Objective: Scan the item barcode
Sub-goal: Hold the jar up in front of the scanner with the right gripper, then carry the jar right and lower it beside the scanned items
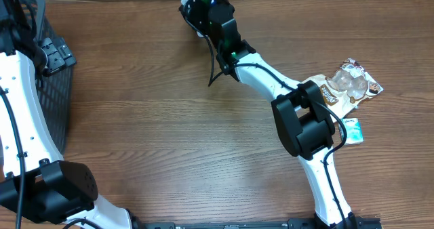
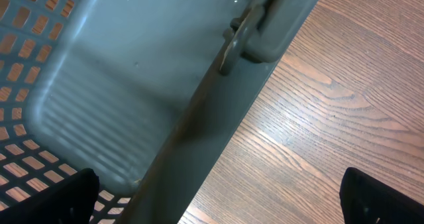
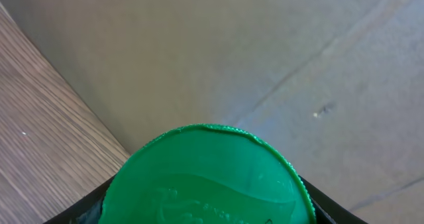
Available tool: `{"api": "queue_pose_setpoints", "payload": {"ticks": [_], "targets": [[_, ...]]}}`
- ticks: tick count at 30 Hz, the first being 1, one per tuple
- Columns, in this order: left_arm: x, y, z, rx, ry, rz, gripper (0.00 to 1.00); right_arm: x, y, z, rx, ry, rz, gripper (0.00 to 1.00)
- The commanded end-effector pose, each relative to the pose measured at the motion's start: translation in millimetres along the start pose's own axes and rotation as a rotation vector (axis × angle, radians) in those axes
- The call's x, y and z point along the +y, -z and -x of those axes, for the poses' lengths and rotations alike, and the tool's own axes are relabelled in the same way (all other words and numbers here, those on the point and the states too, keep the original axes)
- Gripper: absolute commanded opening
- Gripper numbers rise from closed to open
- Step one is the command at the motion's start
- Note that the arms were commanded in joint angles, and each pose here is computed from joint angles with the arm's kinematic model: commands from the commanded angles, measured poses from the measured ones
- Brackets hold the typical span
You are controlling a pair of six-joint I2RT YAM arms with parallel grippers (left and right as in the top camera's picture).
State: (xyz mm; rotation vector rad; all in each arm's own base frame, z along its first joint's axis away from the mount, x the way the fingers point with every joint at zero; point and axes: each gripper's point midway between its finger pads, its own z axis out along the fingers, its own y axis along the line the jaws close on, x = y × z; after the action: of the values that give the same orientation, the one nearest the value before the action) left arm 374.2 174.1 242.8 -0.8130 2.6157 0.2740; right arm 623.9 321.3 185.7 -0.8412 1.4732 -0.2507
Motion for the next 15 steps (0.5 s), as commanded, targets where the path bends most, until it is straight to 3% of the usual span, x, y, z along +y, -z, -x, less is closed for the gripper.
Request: {"api": "queue_pose_setpoints", "payload": {"ticks": [1,15], "targets": [[-8,-4,-2,0.013,-0.026,-0.013,1.0,-13,-6,-11,-0.003,0.018,-0.033,0.25],[-8,-4,-2,0.013,-0.026,-0.013,1.0,-19,-9,-17,-0.038,0.015,-0.003,0.25]]}}
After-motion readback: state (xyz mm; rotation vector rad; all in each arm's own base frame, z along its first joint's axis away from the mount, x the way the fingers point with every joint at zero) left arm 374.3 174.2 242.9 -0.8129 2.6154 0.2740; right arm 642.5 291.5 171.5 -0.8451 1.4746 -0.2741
